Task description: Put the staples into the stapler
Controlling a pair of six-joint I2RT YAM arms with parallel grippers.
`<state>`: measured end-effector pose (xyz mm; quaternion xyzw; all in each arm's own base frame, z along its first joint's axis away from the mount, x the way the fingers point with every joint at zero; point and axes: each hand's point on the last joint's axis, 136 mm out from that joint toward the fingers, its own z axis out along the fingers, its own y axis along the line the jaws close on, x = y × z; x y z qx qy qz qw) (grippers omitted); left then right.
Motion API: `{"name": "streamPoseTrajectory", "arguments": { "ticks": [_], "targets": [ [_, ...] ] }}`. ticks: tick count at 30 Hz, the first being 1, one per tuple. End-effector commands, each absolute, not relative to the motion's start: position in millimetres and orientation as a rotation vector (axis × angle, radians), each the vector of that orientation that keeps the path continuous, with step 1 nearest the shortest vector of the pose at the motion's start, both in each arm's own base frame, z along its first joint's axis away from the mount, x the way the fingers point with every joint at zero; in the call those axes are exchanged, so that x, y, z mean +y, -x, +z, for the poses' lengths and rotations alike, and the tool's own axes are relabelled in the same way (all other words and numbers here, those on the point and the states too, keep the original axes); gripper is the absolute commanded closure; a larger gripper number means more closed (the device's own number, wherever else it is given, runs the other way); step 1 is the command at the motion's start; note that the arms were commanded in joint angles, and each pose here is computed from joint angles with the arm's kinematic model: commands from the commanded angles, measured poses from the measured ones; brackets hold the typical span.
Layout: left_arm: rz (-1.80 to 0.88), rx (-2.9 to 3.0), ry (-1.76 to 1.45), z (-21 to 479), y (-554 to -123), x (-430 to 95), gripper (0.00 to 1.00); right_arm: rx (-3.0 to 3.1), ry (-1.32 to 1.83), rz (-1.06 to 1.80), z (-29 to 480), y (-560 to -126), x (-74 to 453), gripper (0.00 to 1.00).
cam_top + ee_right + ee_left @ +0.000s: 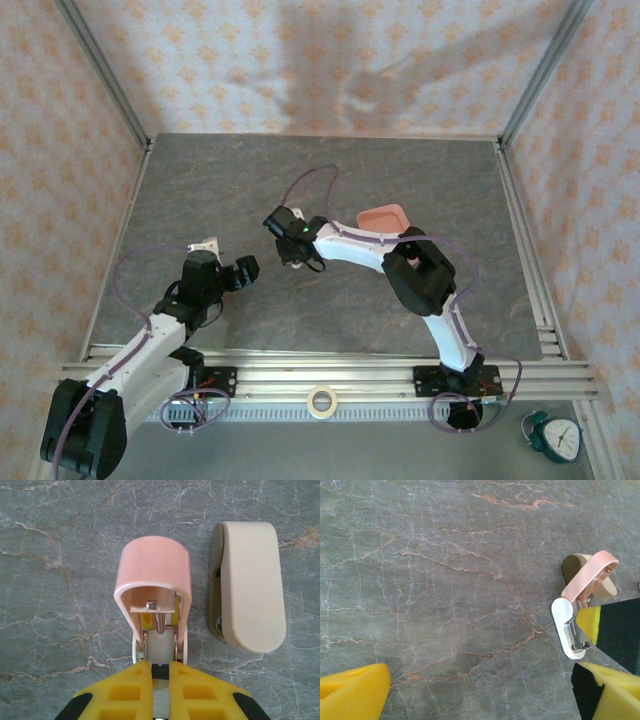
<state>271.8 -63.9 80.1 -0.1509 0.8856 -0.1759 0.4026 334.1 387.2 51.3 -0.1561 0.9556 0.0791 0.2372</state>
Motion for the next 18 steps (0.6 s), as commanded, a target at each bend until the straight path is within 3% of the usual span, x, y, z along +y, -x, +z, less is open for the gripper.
{"name": "streamPoseTrajectory", "arguments": {
  "ticks": [1,18],
  "targets": [
    [-0.417,2.242,0.383,79.8,-272.7,-59.0,0.06,2.602,0.416,0.155,48.3,-335.8,379.5,0.88],
    [-0.421,2.241,0.379,80.3,-273.0,-59.7,0.06,2.611,0.405,0.172,48.1,-330.0,375.3,0.88]
  ]
}}
